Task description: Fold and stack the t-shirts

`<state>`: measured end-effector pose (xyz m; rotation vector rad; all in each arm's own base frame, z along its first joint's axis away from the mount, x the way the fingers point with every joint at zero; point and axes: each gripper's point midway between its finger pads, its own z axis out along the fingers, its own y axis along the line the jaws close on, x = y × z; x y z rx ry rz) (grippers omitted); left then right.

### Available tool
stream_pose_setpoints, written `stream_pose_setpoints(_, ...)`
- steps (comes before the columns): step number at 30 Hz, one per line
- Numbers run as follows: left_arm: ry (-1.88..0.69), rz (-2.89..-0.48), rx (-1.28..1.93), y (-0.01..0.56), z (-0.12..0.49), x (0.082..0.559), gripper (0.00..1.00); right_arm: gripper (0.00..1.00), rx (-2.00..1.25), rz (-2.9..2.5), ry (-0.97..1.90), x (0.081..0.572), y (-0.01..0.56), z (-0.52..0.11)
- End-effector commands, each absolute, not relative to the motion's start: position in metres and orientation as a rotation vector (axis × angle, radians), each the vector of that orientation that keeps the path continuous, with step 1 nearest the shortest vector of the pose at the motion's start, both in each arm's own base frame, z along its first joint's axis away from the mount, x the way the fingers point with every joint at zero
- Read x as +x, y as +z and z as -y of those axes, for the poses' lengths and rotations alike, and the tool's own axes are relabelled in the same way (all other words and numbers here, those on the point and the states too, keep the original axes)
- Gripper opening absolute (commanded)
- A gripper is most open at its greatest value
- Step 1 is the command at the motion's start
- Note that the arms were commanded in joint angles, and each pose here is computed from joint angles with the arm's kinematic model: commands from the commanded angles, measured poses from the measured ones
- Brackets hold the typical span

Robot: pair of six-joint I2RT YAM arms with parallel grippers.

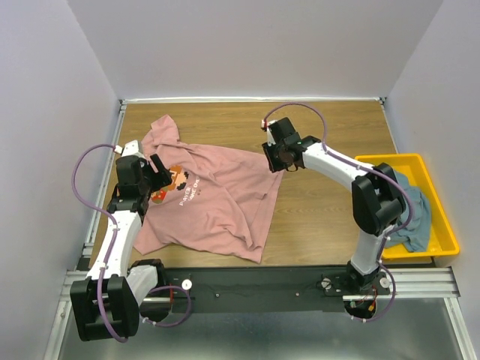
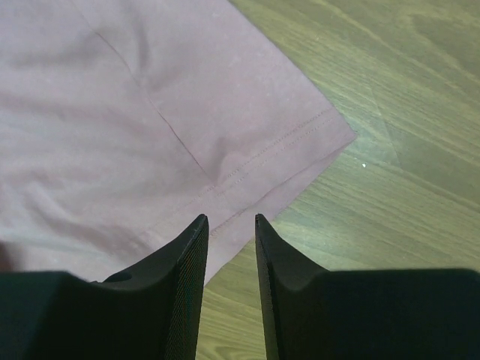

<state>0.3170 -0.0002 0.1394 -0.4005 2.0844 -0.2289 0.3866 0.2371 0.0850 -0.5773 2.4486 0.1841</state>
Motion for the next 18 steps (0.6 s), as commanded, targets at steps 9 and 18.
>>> stream_pose_setpoints(9, -0.216, -2.009, -0.38, 0.155, -0.002, 0.325, 0.81, 0.36, -0.756, -2.506, 0.161, 0.389, 0.039, -0.241)
stream_pose_setpoints(18, -0.212, -2.013, -0.382, 0.154, -0.002, 0.326, 0.81, 0.27, -0.76, -2.54, 0.141, 0.389, 0.023, -0.239)
